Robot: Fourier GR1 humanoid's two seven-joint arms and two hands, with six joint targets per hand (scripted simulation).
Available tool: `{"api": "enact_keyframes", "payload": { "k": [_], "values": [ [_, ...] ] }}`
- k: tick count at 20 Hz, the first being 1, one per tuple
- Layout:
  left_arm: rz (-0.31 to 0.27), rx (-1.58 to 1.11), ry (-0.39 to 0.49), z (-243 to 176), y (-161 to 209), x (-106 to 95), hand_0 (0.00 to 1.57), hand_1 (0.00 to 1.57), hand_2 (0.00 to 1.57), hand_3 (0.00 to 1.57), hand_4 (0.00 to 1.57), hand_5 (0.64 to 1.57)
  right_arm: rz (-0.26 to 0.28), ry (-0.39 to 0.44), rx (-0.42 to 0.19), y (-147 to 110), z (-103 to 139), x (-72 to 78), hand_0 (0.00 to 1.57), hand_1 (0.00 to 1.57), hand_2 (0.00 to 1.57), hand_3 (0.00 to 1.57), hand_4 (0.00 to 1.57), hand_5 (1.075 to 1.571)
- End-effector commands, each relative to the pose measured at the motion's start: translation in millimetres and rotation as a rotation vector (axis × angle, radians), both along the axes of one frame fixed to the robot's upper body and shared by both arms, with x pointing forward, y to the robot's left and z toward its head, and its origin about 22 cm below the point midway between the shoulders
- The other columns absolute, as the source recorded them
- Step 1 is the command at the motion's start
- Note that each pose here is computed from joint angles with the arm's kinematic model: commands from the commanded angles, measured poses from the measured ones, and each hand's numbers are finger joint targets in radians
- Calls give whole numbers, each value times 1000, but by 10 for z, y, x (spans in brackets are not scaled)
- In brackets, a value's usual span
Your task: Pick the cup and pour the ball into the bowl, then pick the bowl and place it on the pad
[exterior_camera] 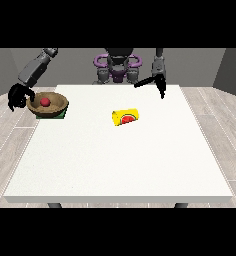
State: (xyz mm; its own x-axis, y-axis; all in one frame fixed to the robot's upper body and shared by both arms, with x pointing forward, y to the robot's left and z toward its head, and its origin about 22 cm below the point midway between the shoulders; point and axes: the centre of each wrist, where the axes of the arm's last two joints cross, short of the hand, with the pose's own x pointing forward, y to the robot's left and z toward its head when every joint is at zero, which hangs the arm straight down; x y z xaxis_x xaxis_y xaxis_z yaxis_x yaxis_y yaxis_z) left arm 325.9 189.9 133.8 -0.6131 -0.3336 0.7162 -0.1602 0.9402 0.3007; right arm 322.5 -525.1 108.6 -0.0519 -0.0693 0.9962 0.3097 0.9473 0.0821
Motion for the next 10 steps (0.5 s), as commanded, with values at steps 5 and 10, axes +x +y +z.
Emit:
{"api": "enact_keyframes", "payload": {
  "k": [5,10],
  "values": [
    [-18,-6,32,-168,66,-34,0,0,0,0,0,1566,15,86,21,64,-122,16,1571,1571,1571,1080,737,1570],
    [26,-29,27,40,154,29,0,0,0,0,0,1567,65,132,-74,150,-344,-24,1571,1571,1571,1014,694,1567]
  ]
}}
